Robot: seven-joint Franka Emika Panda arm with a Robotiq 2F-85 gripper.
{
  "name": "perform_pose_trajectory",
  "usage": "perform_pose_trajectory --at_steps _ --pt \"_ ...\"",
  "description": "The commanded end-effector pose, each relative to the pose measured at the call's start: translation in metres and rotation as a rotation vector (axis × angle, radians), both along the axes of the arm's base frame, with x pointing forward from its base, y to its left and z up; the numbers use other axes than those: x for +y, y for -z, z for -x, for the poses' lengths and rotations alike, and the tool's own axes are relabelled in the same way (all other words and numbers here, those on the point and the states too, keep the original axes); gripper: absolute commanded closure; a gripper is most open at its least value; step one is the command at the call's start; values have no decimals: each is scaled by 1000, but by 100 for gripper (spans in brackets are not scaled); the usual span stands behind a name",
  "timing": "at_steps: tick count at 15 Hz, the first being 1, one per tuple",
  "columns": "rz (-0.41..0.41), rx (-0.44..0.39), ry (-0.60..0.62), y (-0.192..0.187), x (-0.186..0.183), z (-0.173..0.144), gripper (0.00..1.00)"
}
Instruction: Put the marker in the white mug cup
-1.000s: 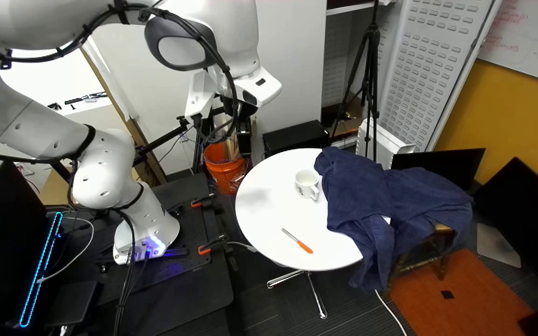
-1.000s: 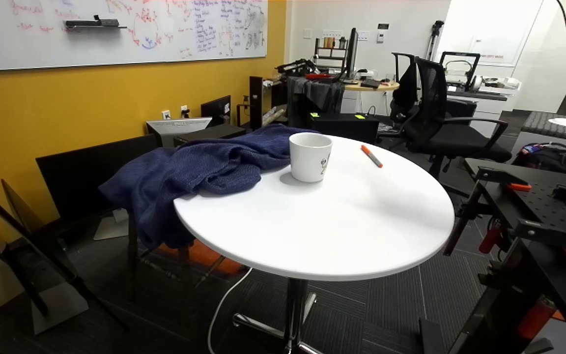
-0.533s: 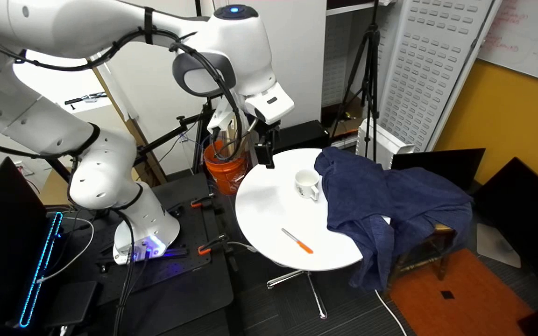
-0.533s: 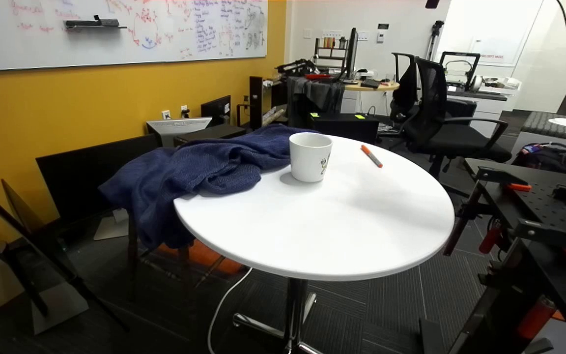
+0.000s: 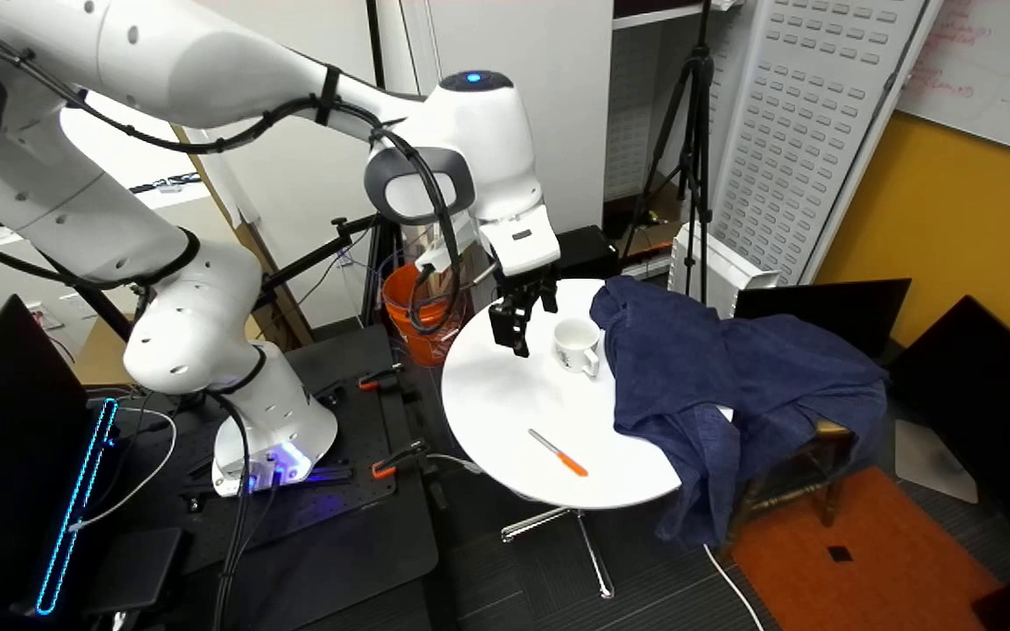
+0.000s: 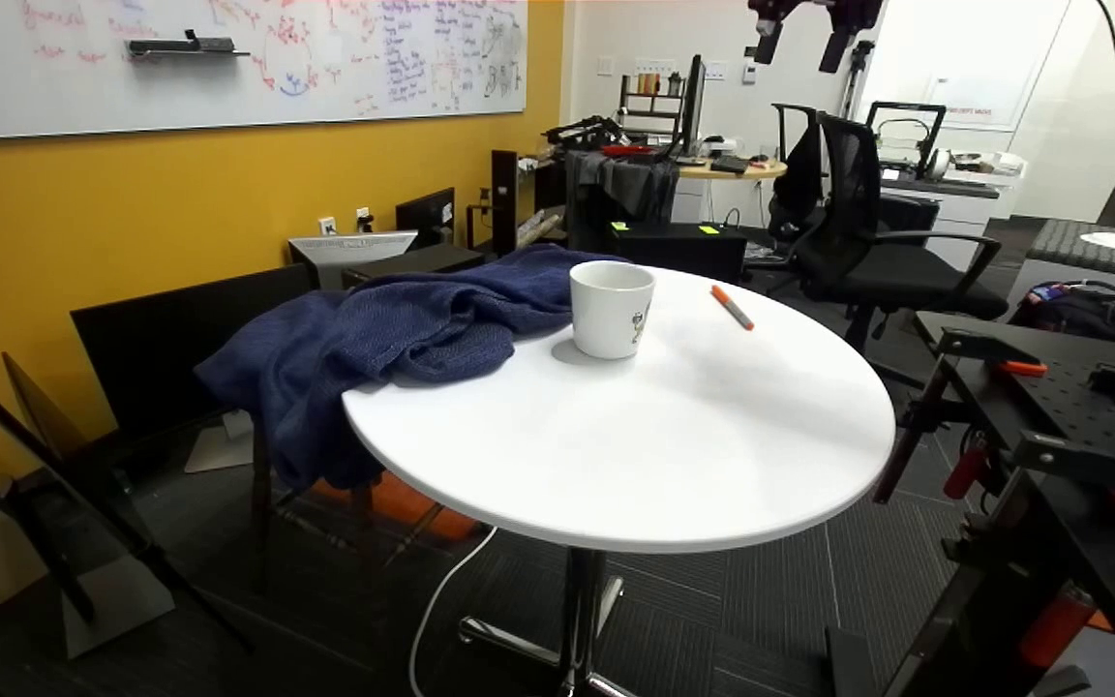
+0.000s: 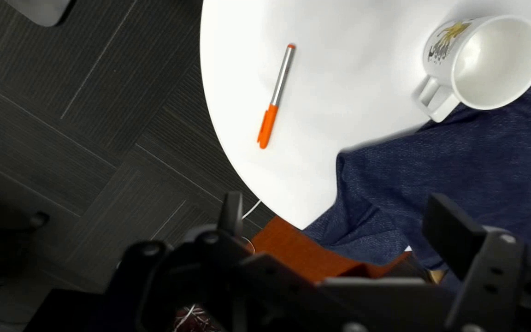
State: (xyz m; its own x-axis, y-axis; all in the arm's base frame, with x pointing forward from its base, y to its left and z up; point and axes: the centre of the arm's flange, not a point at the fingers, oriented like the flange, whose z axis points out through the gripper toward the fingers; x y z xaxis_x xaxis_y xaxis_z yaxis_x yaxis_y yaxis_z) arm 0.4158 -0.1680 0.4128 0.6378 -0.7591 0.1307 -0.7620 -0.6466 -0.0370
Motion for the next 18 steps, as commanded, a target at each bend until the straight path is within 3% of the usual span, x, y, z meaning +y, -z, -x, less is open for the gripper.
perform_pose_trajectory --at_steps 1,8,10,18 --pt "0 37 66 31 -21 -19 0" --pt "19 17 95 84 -54 -40 0" --pt "3 25 82 81 -49 -28 0" --pt "16 24 104 94 -46 -29 0"
